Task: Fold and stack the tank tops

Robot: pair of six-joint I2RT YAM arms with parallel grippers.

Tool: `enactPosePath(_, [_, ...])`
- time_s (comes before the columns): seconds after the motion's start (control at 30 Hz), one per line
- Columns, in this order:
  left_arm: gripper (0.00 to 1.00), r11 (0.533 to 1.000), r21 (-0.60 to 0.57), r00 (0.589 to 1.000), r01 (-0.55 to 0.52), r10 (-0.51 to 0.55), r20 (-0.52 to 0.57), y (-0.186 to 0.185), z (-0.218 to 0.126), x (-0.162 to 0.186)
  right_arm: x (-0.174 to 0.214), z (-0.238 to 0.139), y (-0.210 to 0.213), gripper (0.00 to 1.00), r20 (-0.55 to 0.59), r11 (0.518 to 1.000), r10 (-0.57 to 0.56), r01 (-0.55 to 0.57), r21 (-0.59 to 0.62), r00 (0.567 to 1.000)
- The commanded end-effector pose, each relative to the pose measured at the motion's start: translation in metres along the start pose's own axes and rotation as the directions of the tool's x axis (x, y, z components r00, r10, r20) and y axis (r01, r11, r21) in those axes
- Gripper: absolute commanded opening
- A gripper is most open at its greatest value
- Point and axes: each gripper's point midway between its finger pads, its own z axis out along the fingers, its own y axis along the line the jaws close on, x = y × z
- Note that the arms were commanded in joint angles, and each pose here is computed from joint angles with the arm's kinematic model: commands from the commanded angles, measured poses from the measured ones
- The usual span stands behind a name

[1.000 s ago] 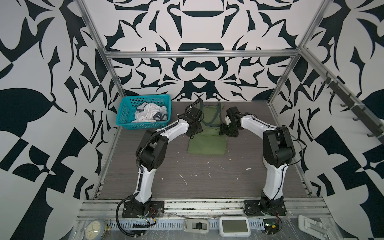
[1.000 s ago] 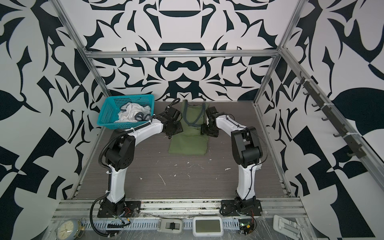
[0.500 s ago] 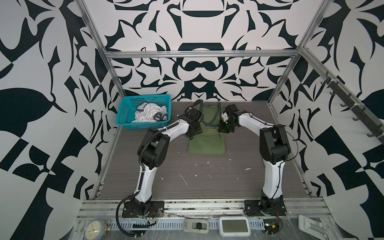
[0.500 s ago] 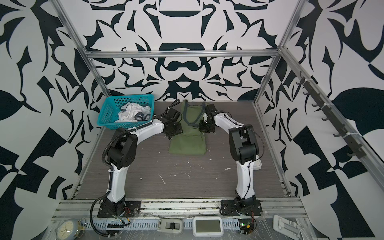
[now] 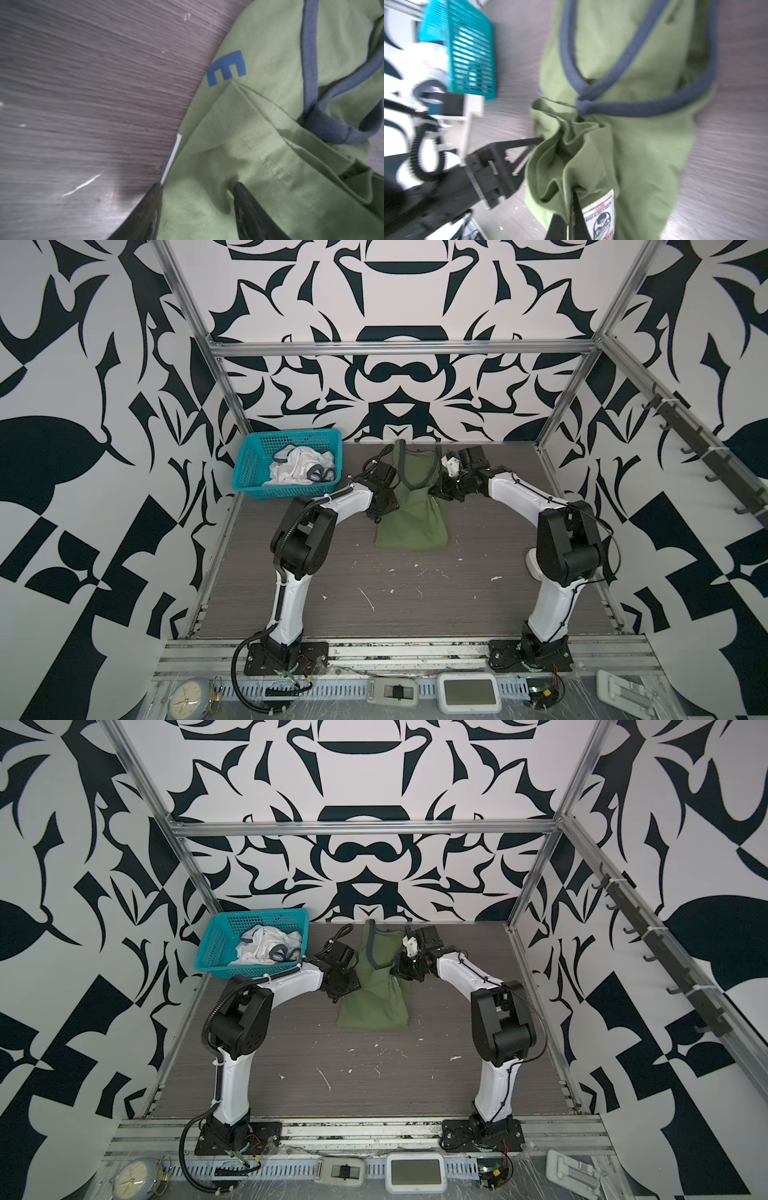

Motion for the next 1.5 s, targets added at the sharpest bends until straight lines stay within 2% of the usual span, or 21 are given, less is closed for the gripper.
enactPosePath(0.0, [0.58,1.0,0.024,1.0,0.017,-0.017,0.013,-0.004,-0.011,-0.005,-0.011,0.014,-0.018,0.0,0.018,0.998,0.062,-0.061,-0.027,0.998])
enactPosePath(0.17, [0.58,0.999,0.031,1.0,0.007,-0.007,0.005,-0.006,-0.01,-0.004,-0.016,0.032,-0.067,0.0,0.027,0.99,0.12,-0.122,0.074,0.992])
enactPosePath(0.33, [0.59,1.0,0.029,1.0,0.001,-0.001,0.003,-0.006,-0.011,-0.003,-0.02,0.03,-0.088,0.01,0.043,0.98,0.147,-0.151,0.128,0.988])
enactPosePath(0.47, [0.59,1.0,0.013,1.0,0.0,0.0,0.013,-0.003,-0.014,-0.005,-0.018,0.017,-0.098,0.15,0.071,0.968,0.141,-0.152,0.2,0.988])
enactPosePath(0.6, [0.59,1.0,0.008,1.0,-0.002,0.002,0.022,-0.002,-0.016,-0.007,-0.022,0.007,-0.09,0.34,0.078,0.971,0.11,-0.124,0.205,0.991])
enactPosePath(0.7, [0.59,1.0,0.018,1.0,-0.006,0.006,0.02,-0.006,-0.021,-0.008,-0.023,0.0,-0.079,0.45,0.056,0.974,0.089,-0.098,0.202,0.994])
enactPosePath(0.77, [0.6,0.999,0.033,1.0,-0.012,0.011,0.027,-0.009,-0.032,-0.01,-0.022,-0.009,-0.078,0.49,0.06,0.969,0.082,-0.094,0.227,0.995])
enactPosePath(0.9, [0.64,0.998,0.057,0.998,-0.016,0.013,0.057,-0.008,-0.059,-0.009,-0.003,-0.022,-0.074,0.51,0.031,0.966,0.086,-0.091,0.243,0.996])
enactPosePath(1.03, [0.68,0.999,0.047,0.999,-0.022,0.021,0.041,0.01,-0.074,0.009,0.038,-0.032,-0.07,0.52,-0.008,0.962,0.083,-0.078,0.263,0.997])
enactPosePath(1.2, [0.72,0.999,0.05,0.999,-0.003,0.005,-0.044,0.039,-0.069,0.05,0.086,-0.038,-0.076,0.52,-0.028,0.967,0.116,-0.106,0.231,0.993])
enactPosePath(1.47, [0.73,0.989,0.146,0.989,0.031,-0.009,-0.151,0.041,-0.048,0.092,0.12,-0.031,-0.079,0.52,-0.063,0.977,0.165,-0.154,0.147,0.984])
